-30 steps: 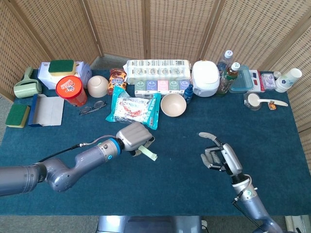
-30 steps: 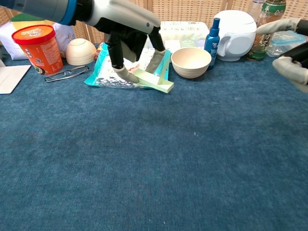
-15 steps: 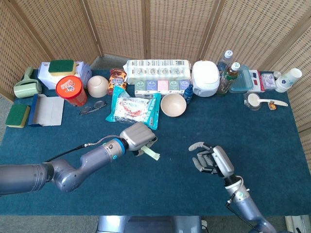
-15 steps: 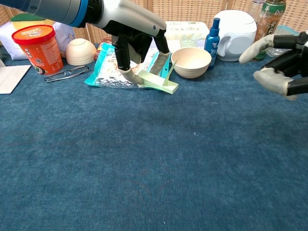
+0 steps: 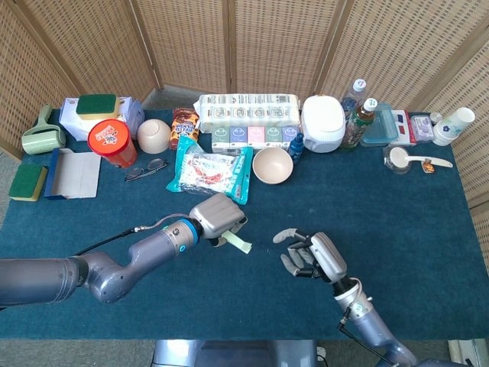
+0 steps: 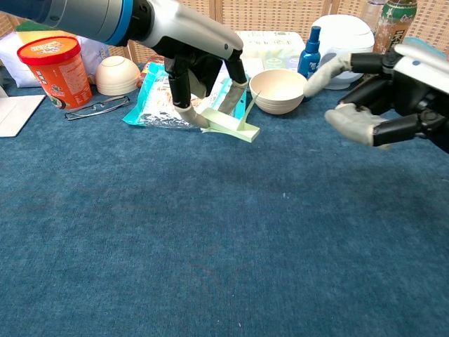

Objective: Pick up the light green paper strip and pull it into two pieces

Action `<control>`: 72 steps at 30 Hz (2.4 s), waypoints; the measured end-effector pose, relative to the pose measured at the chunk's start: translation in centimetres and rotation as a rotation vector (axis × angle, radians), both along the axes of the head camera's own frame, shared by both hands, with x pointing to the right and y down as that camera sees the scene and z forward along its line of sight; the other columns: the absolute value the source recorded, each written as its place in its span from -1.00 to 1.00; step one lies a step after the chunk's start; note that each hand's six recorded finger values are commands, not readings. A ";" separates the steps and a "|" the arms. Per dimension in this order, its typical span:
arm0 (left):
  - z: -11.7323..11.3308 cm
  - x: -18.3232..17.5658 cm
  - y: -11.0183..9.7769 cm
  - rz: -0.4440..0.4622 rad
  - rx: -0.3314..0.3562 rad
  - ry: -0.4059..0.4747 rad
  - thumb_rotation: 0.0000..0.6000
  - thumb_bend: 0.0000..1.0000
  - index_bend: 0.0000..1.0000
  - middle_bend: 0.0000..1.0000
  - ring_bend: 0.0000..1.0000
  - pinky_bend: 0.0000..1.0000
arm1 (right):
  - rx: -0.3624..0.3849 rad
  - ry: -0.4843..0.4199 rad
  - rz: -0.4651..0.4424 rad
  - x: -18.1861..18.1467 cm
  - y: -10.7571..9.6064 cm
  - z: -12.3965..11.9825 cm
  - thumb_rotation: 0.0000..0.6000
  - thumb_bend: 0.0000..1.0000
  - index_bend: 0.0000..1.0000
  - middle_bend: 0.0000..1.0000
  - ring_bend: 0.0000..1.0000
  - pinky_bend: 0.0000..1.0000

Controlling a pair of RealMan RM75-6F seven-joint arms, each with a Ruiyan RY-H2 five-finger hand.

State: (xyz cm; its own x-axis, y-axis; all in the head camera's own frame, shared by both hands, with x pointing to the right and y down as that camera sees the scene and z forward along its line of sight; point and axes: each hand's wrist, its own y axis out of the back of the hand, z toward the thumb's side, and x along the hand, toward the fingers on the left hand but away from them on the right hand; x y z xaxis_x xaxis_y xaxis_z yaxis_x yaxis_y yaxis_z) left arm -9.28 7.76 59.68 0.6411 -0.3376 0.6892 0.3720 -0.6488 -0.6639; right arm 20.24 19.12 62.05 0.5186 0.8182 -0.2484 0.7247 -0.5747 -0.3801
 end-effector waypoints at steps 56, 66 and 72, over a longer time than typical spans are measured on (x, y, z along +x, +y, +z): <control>0.2 1.4 1.3 0.027 -0.027 0.018 1.00 -0.26 0.40 1.00 1.00 1.00 | -0.003 -0.009 -0.082 -5.4 -0.4 -0.1 1.00 -0.08 0.01 0.85 0.95 0.69; 0.2 1.4 1.2 0.025 -0.023 0.017 1.00 -0.26 0.40 1.00 1.00 1.00 | -0.005 -0.006 -0.087 -5.6 -0.3 0.0 1.00 -0.08 0.07 0.85 0.95 0.69; 0.3 1.5 1.3 0.026 -0.024 0.016 1.00 -0.26 0.40 1.00 1.00 1.00 | -0.008 -0.003 -0.092 -5.7 -0.3 0.1 1.00 -0.08 0.10 0.85 0.95 0.69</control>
State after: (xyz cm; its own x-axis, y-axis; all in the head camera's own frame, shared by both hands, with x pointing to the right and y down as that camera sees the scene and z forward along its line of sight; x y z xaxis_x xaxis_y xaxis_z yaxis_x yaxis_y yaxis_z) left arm -7.81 9.02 59.93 0.6606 -0.3040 0.6865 0.3785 -0.6548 -0.6542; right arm 14.50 18.86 62.15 0.5920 0.7653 -0.2528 0.6701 -0.6416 -0.3733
